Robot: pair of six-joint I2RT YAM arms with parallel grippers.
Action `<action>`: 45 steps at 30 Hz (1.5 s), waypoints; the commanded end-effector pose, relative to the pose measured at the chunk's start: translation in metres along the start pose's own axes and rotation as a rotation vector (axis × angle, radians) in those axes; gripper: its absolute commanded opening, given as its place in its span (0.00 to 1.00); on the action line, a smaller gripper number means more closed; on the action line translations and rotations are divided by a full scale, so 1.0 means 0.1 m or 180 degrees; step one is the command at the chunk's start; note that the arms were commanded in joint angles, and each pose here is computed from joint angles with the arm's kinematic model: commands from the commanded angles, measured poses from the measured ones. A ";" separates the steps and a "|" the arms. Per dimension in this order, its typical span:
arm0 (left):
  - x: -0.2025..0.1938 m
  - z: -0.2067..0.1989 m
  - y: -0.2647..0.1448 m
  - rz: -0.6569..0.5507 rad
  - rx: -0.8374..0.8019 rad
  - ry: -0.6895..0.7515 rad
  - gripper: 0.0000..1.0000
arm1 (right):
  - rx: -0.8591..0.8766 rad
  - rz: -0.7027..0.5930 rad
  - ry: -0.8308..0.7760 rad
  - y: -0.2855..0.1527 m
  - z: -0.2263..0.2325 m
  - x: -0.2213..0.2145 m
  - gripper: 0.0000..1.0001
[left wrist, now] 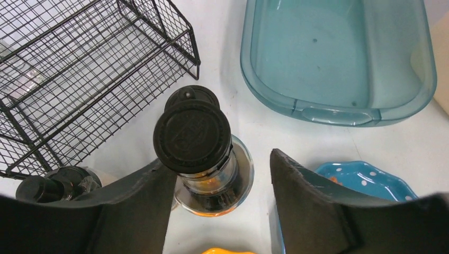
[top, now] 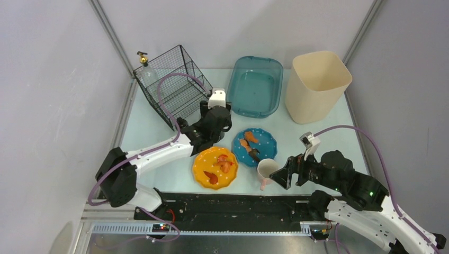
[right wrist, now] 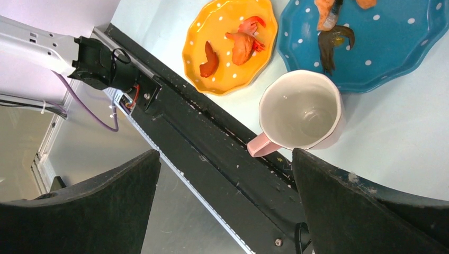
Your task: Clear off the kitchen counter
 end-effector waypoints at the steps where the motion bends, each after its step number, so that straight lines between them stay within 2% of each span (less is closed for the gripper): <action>1: 0.14 0.05 0.04 -0.0227 0.0178 -0.0055 0.65 | 0.0136 -0.0096 0.0034 0.00 0.06 0.04 0.99; 3: 0.15 0.07 0.05 -0.0243 0.0227 -0.0041 0.55 | 0.0131 -0.0089 0.0036 0.02 0.05 0.02 1.00; 8: 0.13 0.09 0.06 -0.0256 0.0294 0.0004 0.41 | 0.0162 -0.0046 0.0069 0.07 0.04 -0.02 0.99; 10: 0.13 0.09 0.08 -0.0258 0.0312 0.0027 0.31 | 0.0167 -0.0040 0.0070 0.09 0.04 -0.03 1.00; 13: 0.15 0.09 0.09 -0.0276 0.0350 0.0077 0.10 | 0.0177 -0.0056 0.0070 0.08 0.04 -0.02 0.99; 15: 0.21 0.09 0.08 -0.0311 0.0334 0.0091 0.01 | 0.0175 -0.0060 0.0069 0.08 0.04 -0.02 0.99; 21: 0.56 0.07 0.01 -0.0497 0.0237 0.0119 0.00 | 0.0180 -0.0074 0.0060 0.08 0.04 -0.02 0.99; 29: 1.30 0.19 -0.20 -0.0858 0.0130 -0.0072 0.00 | 0.0259 -0.0113 0.0042 0.08 0.08 0.01 0.99; 37: 1.90 0.47 -0.23 -0.1015 -0.0049 -0.0353 0.00 | 0.0249 -0.0184 -0.0035 0.11 0.08 0.06 0.99; 45: 2.34 0.78 -0.13 -0.1214 0.0133 -0.0407 0.00 | 0.0321 -0.0187 -0.0079 0.13 0.11 0.08 0.99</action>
Point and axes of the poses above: each gripper's point midway between its finger pads, its own y axis out along the fingers, its own z axis along the line the jaws close on, x = y × z, the point moved 6 cm from there along -y, back along the fingers, and after that the axes turned 2 degrees about y, right-handed, at the moved point
